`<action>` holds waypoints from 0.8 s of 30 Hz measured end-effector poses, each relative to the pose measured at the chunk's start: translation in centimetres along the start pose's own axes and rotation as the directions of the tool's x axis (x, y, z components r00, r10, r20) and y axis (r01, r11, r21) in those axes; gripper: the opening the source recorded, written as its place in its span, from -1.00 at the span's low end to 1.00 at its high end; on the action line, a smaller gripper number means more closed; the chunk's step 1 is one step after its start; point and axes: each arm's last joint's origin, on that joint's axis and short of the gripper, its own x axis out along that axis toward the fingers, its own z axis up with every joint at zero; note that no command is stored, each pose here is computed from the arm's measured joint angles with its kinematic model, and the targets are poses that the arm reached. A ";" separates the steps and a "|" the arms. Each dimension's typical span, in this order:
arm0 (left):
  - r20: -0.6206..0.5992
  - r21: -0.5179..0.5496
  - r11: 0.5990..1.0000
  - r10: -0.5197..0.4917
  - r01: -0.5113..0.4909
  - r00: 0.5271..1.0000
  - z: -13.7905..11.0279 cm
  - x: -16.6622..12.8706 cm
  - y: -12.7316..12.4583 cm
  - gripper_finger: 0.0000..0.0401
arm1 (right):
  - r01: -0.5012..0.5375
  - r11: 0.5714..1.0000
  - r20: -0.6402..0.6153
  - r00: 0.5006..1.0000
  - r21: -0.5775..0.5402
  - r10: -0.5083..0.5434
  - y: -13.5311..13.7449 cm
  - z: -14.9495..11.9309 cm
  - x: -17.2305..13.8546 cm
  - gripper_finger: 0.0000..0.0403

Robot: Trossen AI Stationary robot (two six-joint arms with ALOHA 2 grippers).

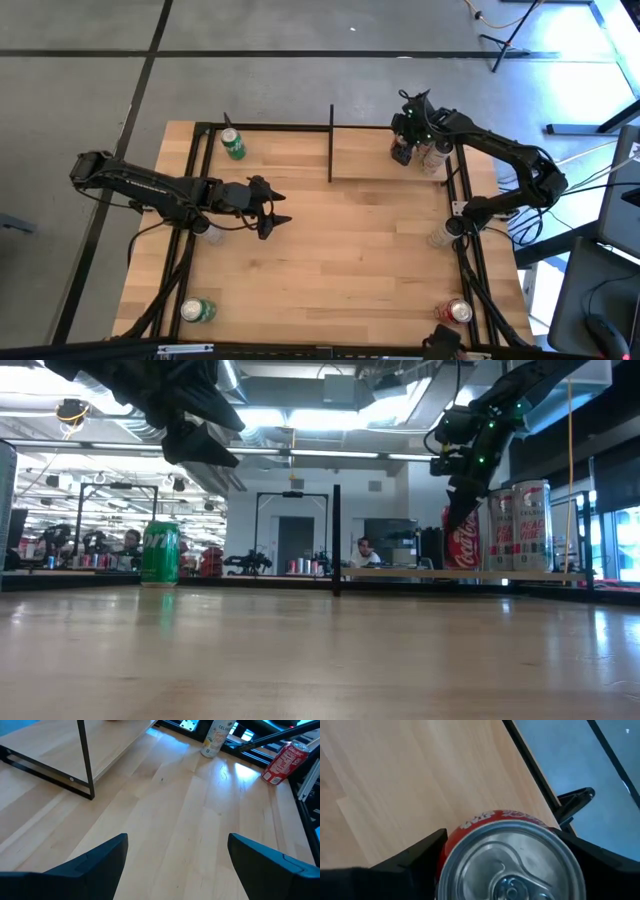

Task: Place canned beverage on shelf
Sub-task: Put the top red soda can on the shelf

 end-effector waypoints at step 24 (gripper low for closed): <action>-0.005 0.001 1.000 -0.010 0.010 1.000 0.0 0.0 0.0 0.65 | -0.013 0.999 -0.044 0.999 0.039 0.015 -0.2 0.5 -1.2 0.57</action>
